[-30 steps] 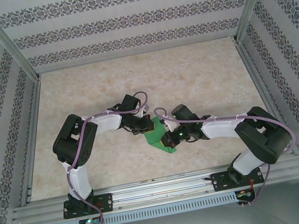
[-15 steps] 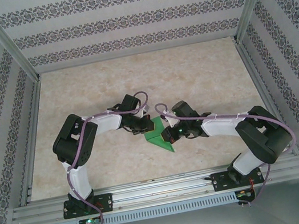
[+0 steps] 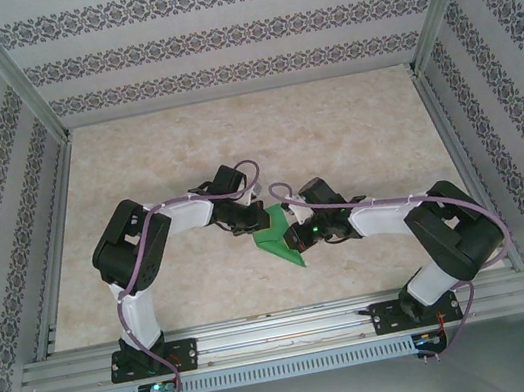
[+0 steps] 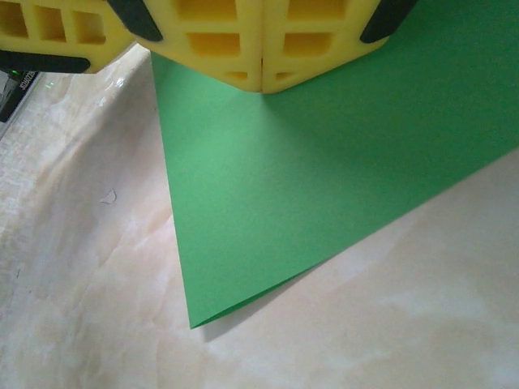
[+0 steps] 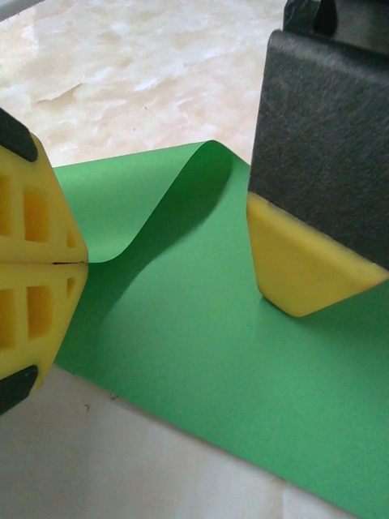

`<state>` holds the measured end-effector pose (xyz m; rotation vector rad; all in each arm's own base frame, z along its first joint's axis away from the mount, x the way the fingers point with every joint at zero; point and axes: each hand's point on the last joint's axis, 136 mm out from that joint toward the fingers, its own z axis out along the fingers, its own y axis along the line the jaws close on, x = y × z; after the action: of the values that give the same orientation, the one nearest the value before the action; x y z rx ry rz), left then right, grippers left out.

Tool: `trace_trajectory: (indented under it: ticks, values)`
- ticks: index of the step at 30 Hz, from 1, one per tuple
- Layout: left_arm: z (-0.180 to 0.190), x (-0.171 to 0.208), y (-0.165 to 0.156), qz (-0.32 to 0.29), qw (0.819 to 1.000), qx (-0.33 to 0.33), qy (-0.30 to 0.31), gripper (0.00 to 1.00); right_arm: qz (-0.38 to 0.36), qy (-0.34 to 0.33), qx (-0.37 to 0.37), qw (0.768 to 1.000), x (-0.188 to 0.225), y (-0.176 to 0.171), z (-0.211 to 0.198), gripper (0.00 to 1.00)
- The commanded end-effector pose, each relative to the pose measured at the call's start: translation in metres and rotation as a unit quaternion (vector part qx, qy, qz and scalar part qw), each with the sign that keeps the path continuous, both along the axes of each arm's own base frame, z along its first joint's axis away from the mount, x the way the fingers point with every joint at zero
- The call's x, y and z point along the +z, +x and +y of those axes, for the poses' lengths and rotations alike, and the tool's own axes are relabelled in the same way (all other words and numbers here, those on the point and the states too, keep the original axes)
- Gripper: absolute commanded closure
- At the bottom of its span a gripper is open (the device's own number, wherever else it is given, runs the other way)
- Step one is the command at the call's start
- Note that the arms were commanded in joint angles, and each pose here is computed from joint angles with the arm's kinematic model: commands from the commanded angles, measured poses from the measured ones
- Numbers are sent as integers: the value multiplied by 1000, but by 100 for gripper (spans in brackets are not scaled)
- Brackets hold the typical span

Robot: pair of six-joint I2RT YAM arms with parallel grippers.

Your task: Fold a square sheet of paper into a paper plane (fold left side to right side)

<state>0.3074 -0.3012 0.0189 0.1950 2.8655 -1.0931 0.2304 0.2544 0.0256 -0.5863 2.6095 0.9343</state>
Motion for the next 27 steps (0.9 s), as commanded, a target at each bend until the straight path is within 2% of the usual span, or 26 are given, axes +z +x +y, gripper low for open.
trace_trajectory:
  ticks: [1, 27]
  values:
    - [7, -25, -19, 34, 999, -15, 35, 100, -13, -9, 0, 1000, 1, 9, 0, 100]
    - [6, -26, -19, 35, 999, -12, 35, 100, -15, -19, -5, 1000, -3, 15, -2, 100]
